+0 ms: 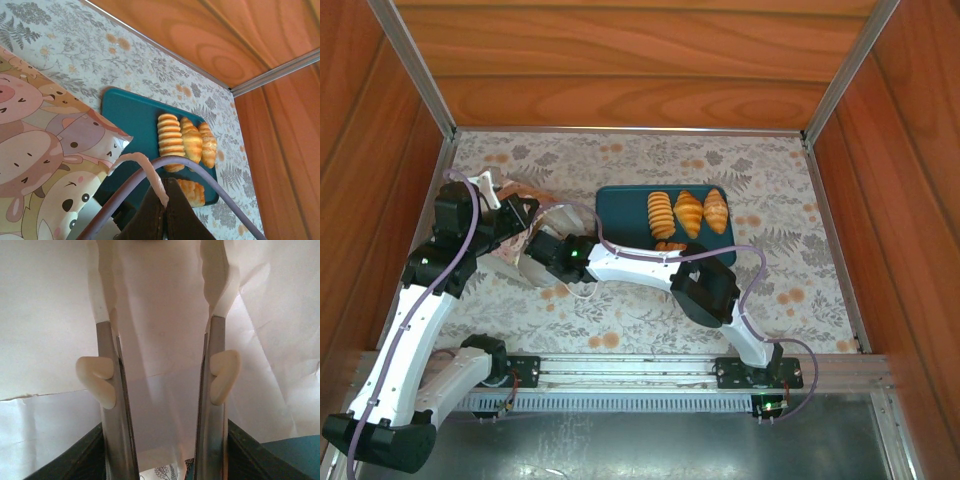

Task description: Take the fake bread out of the paper bag

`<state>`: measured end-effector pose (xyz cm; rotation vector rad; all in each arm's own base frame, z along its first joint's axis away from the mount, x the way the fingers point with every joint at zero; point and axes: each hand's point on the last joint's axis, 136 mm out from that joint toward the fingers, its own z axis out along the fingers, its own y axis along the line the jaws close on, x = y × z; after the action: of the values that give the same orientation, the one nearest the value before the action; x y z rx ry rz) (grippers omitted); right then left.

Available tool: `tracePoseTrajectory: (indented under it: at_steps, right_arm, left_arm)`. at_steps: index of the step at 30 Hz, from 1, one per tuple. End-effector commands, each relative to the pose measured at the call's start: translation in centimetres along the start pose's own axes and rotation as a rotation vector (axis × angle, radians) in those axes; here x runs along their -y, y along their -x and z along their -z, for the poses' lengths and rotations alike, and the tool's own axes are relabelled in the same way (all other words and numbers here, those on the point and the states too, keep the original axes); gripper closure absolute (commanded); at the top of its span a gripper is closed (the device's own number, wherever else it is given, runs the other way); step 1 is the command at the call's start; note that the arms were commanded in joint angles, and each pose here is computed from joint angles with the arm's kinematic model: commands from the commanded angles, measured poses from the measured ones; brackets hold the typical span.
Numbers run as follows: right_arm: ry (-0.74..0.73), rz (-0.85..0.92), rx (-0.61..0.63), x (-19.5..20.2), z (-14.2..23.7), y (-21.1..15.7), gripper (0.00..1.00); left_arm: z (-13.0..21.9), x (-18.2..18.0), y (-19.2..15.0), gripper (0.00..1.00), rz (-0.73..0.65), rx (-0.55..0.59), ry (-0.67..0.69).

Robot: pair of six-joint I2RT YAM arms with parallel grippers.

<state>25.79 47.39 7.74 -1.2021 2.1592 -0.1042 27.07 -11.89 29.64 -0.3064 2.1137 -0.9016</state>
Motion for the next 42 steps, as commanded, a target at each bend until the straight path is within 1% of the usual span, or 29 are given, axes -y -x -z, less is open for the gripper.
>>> tracePoseTrajectory:
  at_steps: [1,5,10,15,17,23,26,30,33,42]
  right_arm:
    - [-0.02,-0.043,0.011,0.8,-0.3,0.2,0.46]
    - [0.002,-0.058,0.01,0.8,-0.4,0.1,0.44]
    - [0.081,-0.058,0.021,-0.4,-0.6,0.4,0.43]
    - [0.09,-0.064,0.026,-0.6,-0.9,0.5,0.41]
    - [0.088,-0.067,0.027,-0.4,-1.0,0.6,0.43]
    - [0.082,-0.078,0.039,0.1,-0.1,0.9,0.56]
    - [0.081,-0.086,0.043,0.5,0.6,0.9,0.59]
    - [0.083,-0.106,0.035,1.0,1.7,0.5,0.6]
    - [0.111,-0.117,0.03,0.9,2.8,0.2,0.61]
    - [0.184,-0.105,-0.051,-0.3,6.0,-2.8,0.61]
  left_arm:
    - [0.9,1.3,1.1,1.0,-0.007,0.038,-0.034]
    - [0.9,1.3,1.1,1.0,-0.008,0.037,-0.035]
    - [0.9,1.4,1.1,1.0,-0.007,0.035,-0.037]
    - [0.9,1.5,1.1,1.0,-0.008,0.032,-0.042]
    - [0.9,1.5,1.2,1.0,-0.008,0.035,-0.041]
    - [0.9,1.1,1.1,1.0,-0.012,0.04,-0.027]
    - [0.6,0.6,0.9,1.0,-0.008,0.038,-0.011]
    - [0.3,0.1,0.8,1.0,-0.005,0.036,0.004]
    - [0.2,-0.1,0.8,1.0,-0.004,0.04,0.015]
    - [-0.3,-0.9,0.6,1.0,0.004,0.033,0.041]
